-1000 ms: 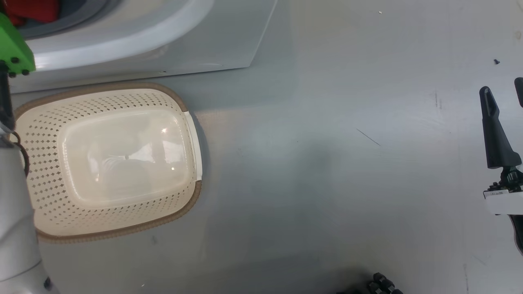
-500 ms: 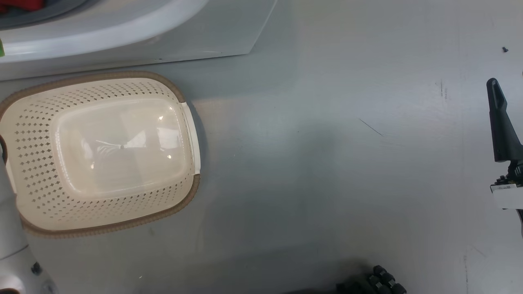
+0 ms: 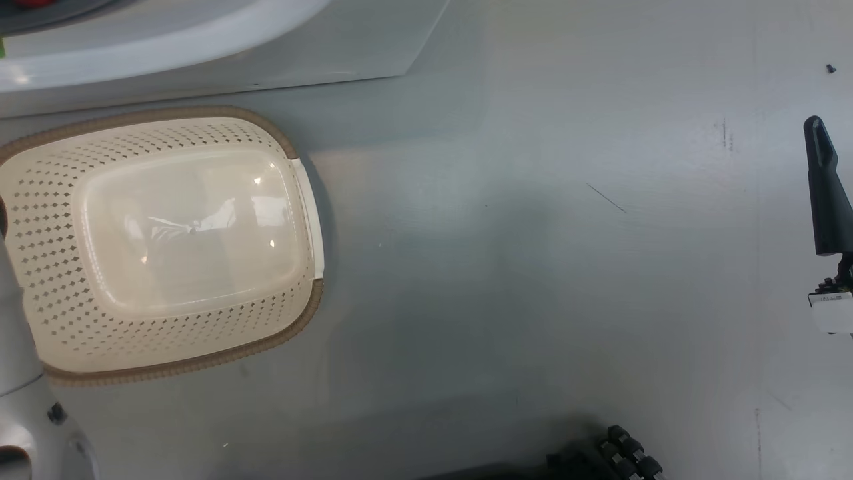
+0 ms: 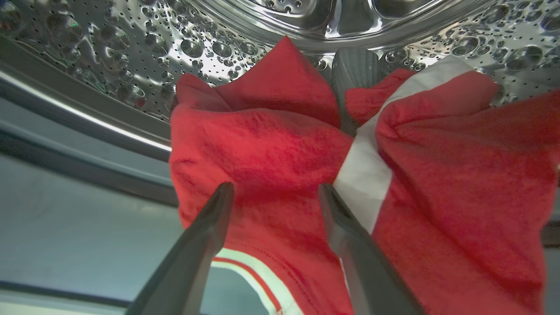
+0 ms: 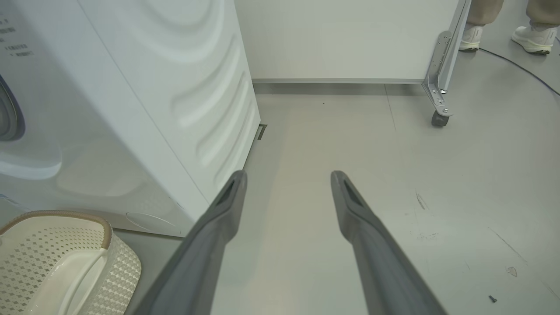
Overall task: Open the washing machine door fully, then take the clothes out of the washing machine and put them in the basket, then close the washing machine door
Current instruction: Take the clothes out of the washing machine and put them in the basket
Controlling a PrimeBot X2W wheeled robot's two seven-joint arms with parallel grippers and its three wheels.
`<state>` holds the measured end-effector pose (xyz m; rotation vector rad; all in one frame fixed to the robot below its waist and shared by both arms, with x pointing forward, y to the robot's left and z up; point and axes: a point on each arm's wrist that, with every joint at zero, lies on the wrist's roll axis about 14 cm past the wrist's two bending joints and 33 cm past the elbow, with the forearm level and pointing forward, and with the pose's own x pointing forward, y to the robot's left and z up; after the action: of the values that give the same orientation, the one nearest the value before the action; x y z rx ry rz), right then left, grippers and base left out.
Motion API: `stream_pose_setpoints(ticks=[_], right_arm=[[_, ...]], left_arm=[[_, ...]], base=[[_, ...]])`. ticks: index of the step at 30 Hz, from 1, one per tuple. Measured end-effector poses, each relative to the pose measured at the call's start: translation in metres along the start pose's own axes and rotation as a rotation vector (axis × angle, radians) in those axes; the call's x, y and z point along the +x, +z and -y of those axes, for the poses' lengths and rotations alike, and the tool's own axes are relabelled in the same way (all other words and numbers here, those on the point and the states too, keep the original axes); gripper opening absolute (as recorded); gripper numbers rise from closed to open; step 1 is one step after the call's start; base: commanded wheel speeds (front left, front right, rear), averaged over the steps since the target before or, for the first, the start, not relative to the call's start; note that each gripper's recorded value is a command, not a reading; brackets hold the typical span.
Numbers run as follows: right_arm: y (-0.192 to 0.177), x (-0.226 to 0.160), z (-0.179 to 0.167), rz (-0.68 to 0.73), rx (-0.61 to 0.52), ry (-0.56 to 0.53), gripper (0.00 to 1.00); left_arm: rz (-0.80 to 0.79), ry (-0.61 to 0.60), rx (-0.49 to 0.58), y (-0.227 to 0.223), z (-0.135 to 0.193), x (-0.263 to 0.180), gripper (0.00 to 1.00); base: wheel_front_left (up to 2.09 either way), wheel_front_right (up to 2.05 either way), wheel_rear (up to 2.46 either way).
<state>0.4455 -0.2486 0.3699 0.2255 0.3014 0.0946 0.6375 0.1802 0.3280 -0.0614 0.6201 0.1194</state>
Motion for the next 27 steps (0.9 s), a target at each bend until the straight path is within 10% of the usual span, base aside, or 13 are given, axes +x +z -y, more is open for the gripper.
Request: stream_pose_setpoints(ticks=[18, 19, 20, 27], right_arm=[[-0.005, 0.000, 0.009, -0.014, -0.007, -0.025, 1.00], [-0.005, 0.000, 0.009, -0.013, -0.007, -0.025, 1.00], [-0.004, 0.000, 0.009, -0.013, -0.007, -0.024, 1.00], [-0.005, 0.001, 0.009, -0.013, -0.006, -0.023, 1.00]], left_arm=[[-0.073, 0.029, -0.010, -0.023, -0.002, 0.013, 1.00], [-0.074, 0.028, -0.012, -0.023, -0.001, 0.013, 0.88], [-0.074, 0.027, -0.014, -0.023, 0.000, 0.014, 0.00], [-0.077, 0.026, -0.018, -0.023, 0.001, 0.014, 0.00]], base=[[0.00, 0.00, 0.00], [0.00, 0.00, 0.00], [0.00, 0.00, 0.00], [0.00, 0.00, 0.00]])
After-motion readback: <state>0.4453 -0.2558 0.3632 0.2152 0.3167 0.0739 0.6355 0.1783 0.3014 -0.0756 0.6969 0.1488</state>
